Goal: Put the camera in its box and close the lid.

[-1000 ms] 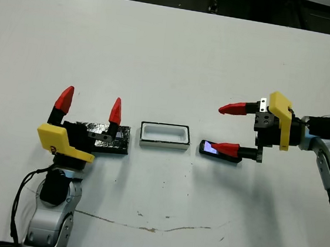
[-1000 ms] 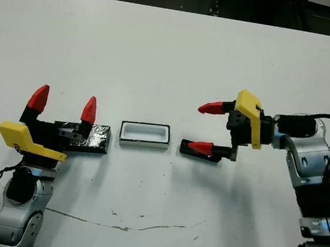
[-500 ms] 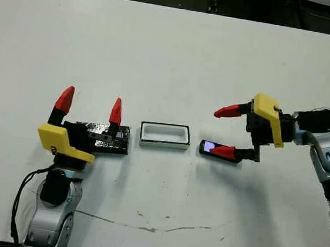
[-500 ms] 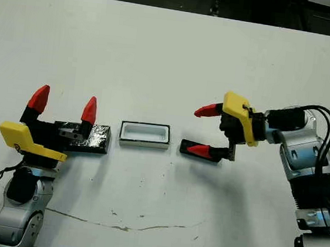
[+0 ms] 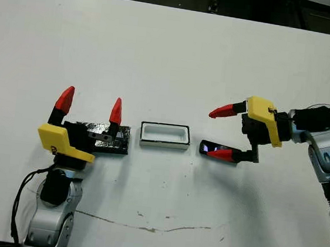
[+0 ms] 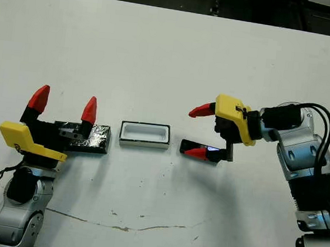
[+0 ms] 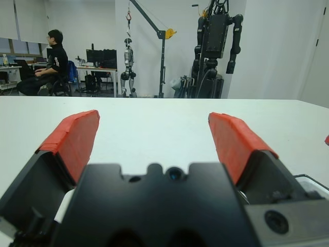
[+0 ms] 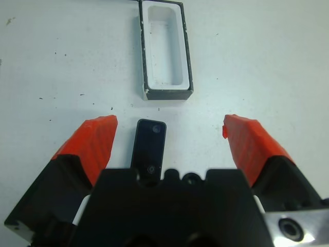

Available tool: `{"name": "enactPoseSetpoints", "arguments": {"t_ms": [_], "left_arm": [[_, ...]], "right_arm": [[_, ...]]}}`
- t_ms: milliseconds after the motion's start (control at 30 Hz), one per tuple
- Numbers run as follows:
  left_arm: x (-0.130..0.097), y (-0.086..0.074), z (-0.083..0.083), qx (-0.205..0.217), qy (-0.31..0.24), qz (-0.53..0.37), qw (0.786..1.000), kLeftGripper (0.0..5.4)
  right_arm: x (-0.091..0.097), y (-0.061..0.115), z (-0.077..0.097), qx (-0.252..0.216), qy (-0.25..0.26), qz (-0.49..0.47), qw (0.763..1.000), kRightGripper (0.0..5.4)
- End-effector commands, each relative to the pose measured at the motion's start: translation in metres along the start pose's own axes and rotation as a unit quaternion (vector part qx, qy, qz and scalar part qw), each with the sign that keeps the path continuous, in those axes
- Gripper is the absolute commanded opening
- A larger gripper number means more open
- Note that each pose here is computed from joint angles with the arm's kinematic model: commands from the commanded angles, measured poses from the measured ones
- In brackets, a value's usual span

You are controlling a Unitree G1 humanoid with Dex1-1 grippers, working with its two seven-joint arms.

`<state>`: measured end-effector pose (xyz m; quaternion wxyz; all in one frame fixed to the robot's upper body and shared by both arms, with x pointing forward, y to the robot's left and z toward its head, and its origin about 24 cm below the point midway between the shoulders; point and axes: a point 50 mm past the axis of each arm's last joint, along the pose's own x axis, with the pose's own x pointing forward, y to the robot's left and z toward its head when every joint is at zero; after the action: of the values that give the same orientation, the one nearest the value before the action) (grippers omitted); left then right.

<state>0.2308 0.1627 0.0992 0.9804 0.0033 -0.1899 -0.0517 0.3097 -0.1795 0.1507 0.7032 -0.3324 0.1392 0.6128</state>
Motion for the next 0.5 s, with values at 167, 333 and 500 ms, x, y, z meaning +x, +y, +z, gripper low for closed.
{"name": "enactPoseSetpoints", "arguments": {"t_ms": [167,333,500], "left_arm": [[-0.0028,0.0008,-0.0028,-0.001,0.011,0.0,1.0,5.4],[-0.0034,0.0018,-0.0036,0.0,0.011,0.001,1.0,5.4],[-0.0038,0.0013,-0.0035,0.0,0.012,0.003,1.0,5.4]], "right_arm": [[0.0028,0.0067,-0.0069,0.0,0.024,0.007,1.0,5.37],[0.0057,0.0091,-0.0103,0.003,0.022,0.015,1.0,5.37],[0.0071,0.0107,-0.0129,0.012,0.024,0.019,0.999,5.37]]}}
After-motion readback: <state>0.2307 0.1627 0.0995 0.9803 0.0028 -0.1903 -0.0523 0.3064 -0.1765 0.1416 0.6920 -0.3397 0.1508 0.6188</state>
